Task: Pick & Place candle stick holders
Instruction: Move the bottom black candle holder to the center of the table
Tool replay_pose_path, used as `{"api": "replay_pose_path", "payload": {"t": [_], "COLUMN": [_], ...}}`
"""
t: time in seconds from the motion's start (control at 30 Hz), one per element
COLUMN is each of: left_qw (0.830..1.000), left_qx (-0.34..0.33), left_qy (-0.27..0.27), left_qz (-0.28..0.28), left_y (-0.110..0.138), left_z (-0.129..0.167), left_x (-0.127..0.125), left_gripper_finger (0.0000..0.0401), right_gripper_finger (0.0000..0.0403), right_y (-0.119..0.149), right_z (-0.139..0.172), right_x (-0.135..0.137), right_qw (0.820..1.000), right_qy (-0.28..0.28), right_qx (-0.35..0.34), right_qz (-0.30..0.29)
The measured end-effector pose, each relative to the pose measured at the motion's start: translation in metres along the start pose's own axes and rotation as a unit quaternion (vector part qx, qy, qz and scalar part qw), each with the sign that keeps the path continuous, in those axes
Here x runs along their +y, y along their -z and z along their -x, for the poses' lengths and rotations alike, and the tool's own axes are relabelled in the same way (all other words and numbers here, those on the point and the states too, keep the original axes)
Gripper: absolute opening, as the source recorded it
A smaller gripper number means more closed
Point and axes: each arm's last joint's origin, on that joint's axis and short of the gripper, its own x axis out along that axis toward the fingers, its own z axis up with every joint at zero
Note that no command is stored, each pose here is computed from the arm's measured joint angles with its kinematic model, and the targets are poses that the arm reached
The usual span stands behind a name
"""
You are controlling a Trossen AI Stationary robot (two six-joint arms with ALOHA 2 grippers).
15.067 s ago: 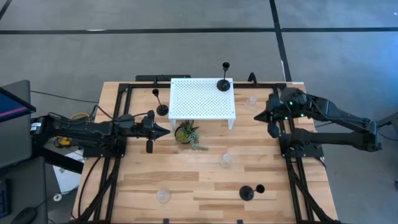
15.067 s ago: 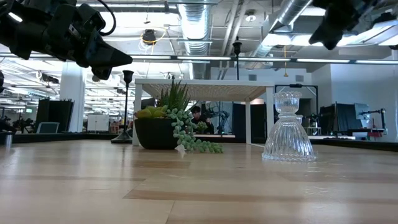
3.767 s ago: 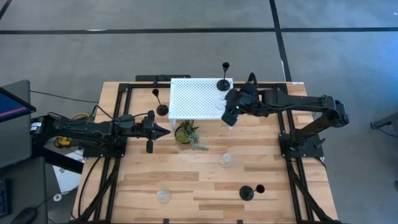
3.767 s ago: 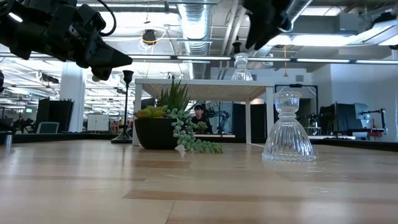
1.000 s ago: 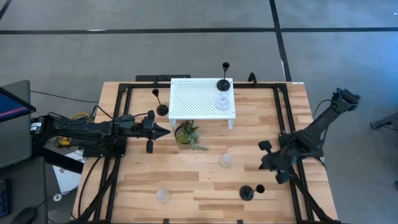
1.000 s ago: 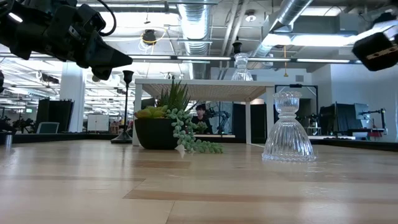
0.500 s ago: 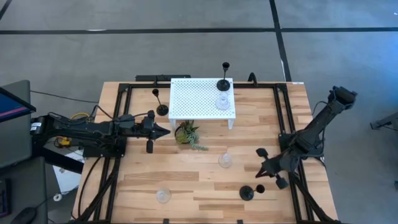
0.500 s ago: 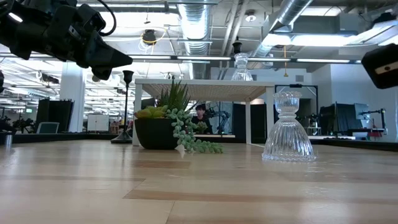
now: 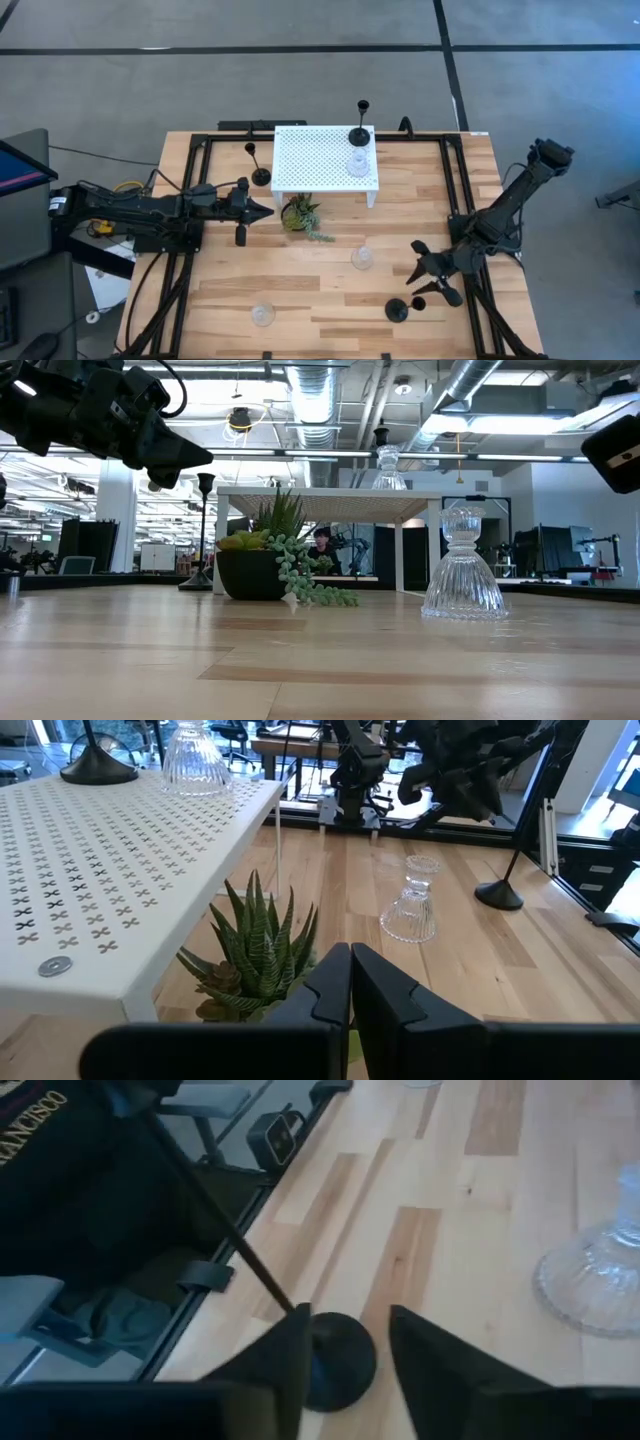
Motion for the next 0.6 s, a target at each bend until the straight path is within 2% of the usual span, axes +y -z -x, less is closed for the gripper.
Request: {"api": "replay_pose_path", "payload": {"t": [0.2,0.3,0.4,0.6], "left_qw": [1.000,1.000,1.000,1.000], "left_qx": [0.000,0.000,0.000,0.001], "left_qy": [0.000,0.000,0.000,0.000], "left_qz": [0.000,0.000,0.000,0.000], "left_y": [0.000,0.000,0.000,0.000], "left_z": [0.000,0.000,0.000,0.000], "left_x": [0.000,0.000,0.000,0.000], "left_gripper_finger": [0.0012,0.0012,0.0012,0.0012], "right_gripper_finger": [0.0230,0.0262,0.0275,0.0278], "right_y": [-0.009,-0.010,-0.011,-0.010], "right_z": [0.001,0.002,0.002,-0.012], "right_x": [0.007,0.009,0.012,0.018], "right_qw": [0.998,0.998,0.997,0.996], "right_qy": [-0.029,-0.039,-0.050,-0.058], "right_qx": [-0.047,-0.056,-0.063,-0.072], "right_qz": [-0.006,-0.005,-0.007,-0.009]}}
